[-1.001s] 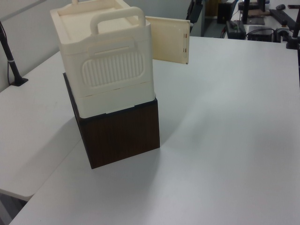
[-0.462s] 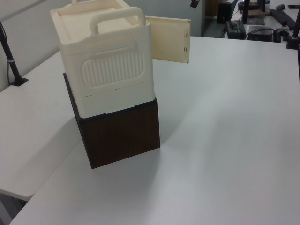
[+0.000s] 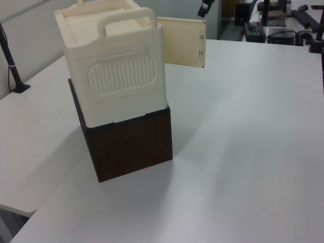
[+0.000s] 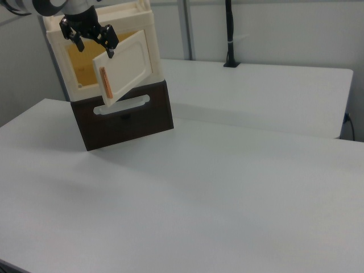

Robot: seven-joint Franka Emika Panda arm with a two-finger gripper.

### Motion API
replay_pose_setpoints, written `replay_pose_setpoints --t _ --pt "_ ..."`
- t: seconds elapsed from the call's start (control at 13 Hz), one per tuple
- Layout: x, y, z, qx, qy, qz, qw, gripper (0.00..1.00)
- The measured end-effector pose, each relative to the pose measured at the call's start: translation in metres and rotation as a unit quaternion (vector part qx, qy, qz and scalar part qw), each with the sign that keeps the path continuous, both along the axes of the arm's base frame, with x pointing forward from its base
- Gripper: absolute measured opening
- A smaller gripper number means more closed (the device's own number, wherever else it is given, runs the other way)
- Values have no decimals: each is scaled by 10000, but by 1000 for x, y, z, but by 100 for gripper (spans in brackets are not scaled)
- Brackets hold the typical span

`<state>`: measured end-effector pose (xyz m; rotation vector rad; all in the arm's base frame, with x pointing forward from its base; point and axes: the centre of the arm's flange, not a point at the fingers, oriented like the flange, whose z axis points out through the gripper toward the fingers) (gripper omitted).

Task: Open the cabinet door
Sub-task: 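Continue swinging the door wide open, then release the edge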

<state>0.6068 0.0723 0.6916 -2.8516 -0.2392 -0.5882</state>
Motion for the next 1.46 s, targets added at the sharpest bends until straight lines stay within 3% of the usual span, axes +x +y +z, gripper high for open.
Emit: replay_pose_setpoints --t 0.62,1.23,1.46 --pt "19 -14 -36 -237 60 -126 9996 100" --pt "29 -84 -52 -569 166 -627 9963 100" --pt "40 -117 -50 -524 -295 -941 9937 100"
